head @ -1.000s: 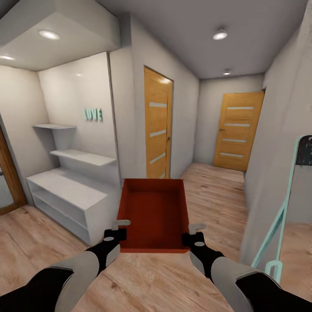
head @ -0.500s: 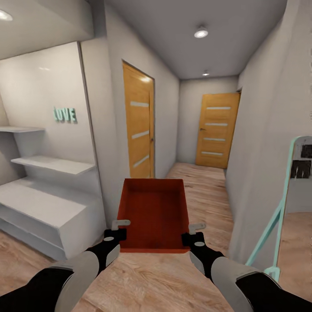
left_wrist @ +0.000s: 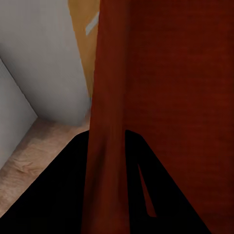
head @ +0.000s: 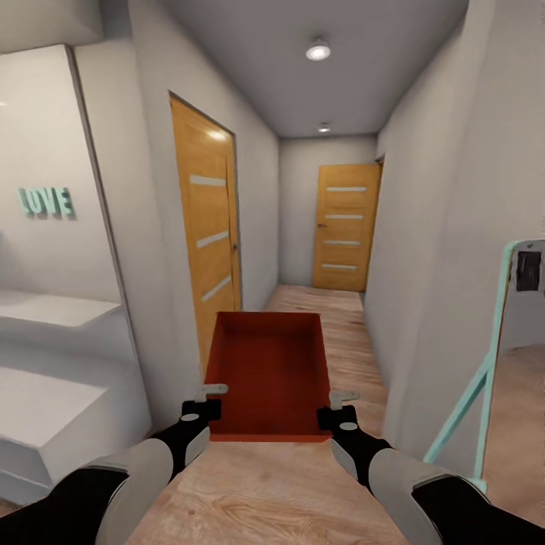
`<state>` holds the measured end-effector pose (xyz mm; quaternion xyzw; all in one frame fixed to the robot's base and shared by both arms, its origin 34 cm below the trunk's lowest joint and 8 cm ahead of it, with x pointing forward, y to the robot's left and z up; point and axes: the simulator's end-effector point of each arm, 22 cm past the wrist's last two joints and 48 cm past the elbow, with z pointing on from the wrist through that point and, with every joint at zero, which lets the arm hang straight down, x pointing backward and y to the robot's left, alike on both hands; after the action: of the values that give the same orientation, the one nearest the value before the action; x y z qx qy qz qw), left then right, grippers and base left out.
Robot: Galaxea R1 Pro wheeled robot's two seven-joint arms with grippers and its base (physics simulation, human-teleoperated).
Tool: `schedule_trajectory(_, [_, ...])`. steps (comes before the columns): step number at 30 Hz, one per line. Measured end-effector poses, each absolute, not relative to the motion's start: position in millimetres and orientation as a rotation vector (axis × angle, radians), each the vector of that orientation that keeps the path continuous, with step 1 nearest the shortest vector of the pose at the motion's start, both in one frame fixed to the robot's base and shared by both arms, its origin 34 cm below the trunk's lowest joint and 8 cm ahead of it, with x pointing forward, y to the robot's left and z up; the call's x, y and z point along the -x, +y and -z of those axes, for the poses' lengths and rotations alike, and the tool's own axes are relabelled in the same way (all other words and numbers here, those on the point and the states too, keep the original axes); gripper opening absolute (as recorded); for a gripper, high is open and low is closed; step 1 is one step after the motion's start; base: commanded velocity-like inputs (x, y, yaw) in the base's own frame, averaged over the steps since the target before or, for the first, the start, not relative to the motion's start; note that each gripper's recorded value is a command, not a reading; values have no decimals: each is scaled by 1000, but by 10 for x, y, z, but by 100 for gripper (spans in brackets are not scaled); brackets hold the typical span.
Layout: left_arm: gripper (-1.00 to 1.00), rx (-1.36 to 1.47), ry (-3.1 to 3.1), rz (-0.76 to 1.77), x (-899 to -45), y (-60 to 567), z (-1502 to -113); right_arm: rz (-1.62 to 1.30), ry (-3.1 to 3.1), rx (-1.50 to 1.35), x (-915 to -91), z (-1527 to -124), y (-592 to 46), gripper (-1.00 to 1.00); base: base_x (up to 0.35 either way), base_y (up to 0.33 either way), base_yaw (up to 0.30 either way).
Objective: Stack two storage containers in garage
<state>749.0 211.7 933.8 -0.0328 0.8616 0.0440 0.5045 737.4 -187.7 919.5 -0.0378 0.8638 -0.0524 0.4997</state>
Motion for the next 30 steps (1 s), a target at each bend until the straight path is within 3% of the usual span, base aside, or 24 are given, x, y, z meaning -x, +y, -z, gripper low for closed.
schedule_trajectory(20, [-100, 80, 2080, -107, -7489, 2112, -9337, 127, 2089, 92, -7375, -9194, -1881, -100, 323, 138, -284])
schedule_trajectory(30, [-100, 81, 2080, -107, -7488, 2112, -9337, 126, 2090, 92, -7375, -9194, -1881, -100, 323, 127, -44])
